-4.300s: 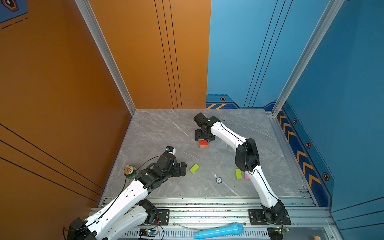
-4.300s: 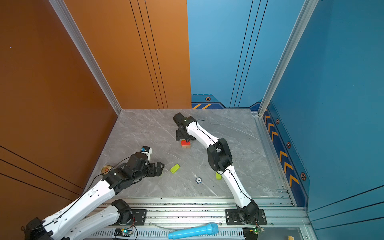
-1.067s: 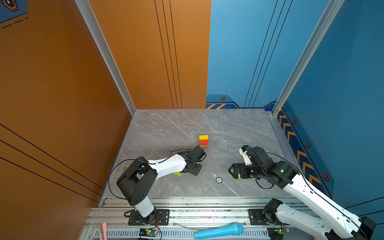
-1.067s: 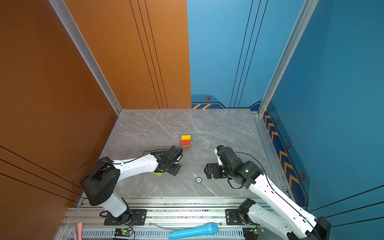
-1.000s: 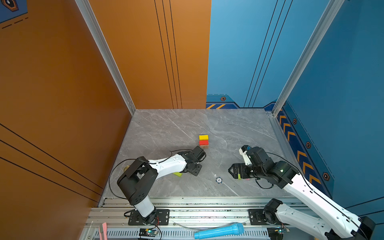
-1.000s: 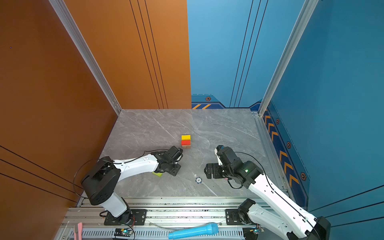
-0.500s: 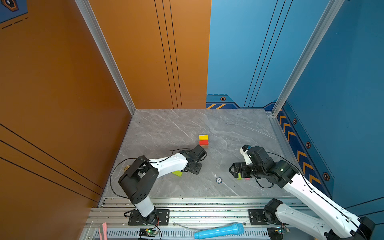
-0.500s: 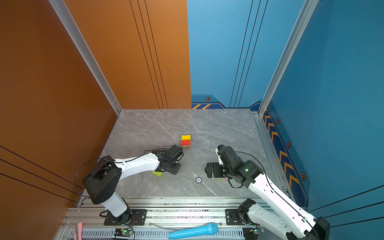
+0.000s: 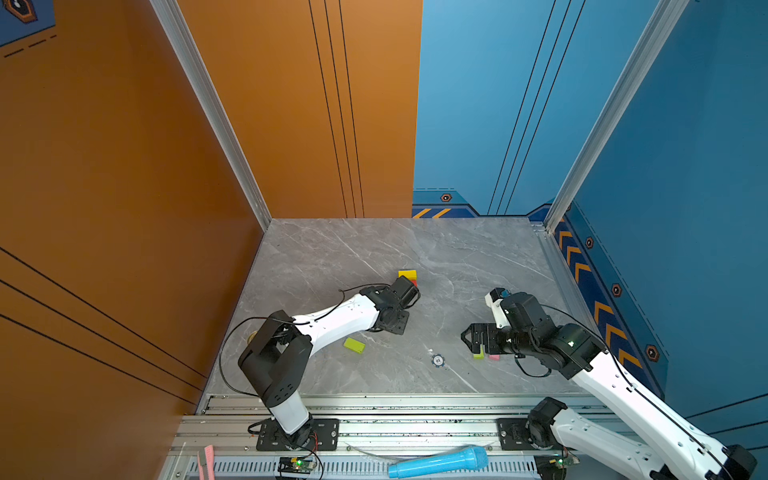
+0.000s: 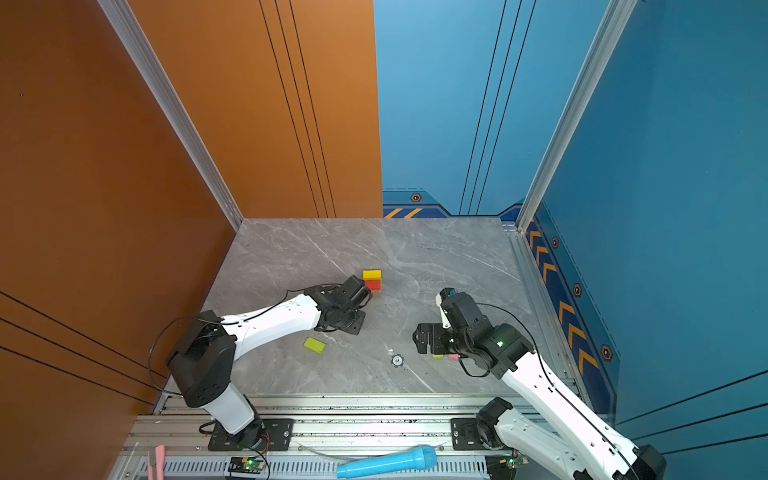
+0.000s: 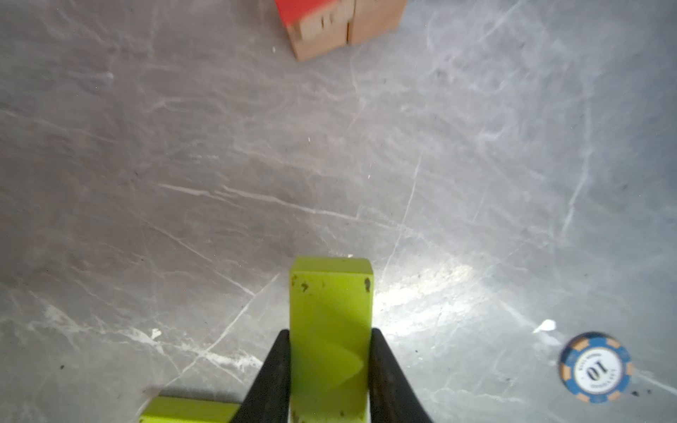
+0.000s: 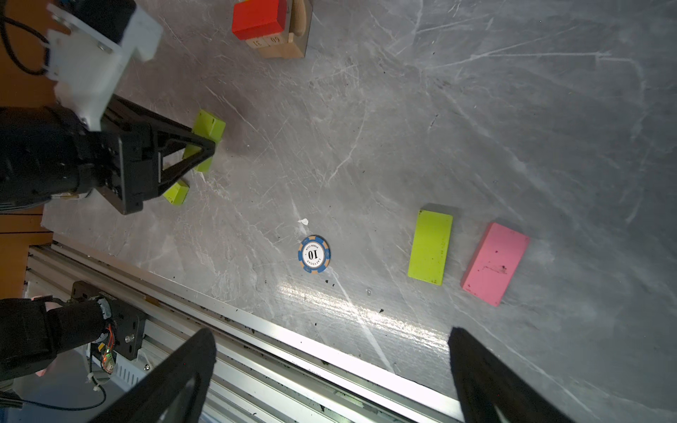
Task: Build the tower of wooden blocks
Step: 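Lift the lime-green block and carry it toward the tower with the left gripper, then align the lime-green block over the red block and lower it onto the tower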
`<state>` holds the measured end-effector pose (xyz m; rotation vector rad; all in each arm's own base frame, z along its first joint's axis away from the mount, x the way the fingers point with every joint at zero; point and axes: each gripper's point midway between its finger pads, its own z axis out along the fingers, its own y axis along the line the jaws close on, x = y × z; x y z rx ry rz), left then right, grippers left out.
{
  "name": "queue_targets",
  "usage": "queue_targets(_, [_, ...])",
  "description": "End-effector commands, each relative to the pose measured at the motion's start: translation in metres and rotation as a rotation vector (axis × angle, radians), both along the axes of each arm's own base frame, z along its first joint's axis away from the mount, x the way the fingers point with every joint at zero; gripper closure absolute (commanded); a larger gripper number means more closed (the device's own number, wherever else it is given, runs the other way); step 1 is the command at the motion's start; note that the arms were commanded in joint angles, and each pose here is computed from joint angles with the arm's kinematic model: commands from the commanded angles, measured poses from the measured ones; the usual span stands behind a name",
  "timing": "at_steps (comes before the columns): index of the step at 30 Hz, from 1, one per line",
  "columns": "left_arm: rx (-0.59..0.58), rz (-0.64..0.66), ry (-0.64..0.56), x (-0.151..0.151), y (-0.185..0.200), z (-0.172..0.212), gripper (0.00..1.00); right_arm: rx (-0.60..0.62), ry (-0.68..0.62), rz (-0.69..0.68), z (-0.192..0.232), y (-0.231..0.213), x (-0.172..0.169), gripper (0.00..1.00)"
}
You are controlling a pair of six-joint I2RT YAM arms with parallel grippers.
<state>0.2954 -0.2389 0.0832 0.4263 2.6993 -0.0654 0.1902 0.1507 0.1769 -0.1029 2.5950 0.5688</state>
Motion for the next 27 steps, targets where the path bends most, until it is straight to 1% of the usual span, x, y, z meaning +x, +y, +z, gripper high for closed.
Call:
queue_targets(1, [0.033, 0.076, -0.029, 0.018, 0.012, 0.020, 0.76, -0.002, -0.016, -0.013, -0.001, -0.002, 0.003, 0.00])
queue_targets(7, [0.002, 0.128, -0.088, 0.057, 0.004, 0.048, 0.76, 0.004, -0.027, -0.023, 0.003, -0.003, 0.006, 0.00])
queue_targets(11, [0.020, 0.137, -0.099, 0.080, -0.005, 0.051, 0.76, 0.001, -0.033, -0.030, 0.005, -0.003, 0.009, 0.00])
queue_targets(16, [0.031, 0.155, -0.106, 0.105, -0.017, 0.043, 0.77, -0.007, -0.033, -0.036, 0.006, -0.004, 0.013, 0.00])
queue_targets(22, [0.017, 0.187, -0.114, 0.124, -0.024, 0.039, 0.77, -0.015, -0.032, -0.046, 0.007, -0.005, 0.018, 0.00])
queue_targets(27, [0.013, 0.222, -0.125, 0.135, -0.023, 0.038, 0.77, -0.017, -0.031, -0.054, 0.007, -0.008, 0.020, 0.00])
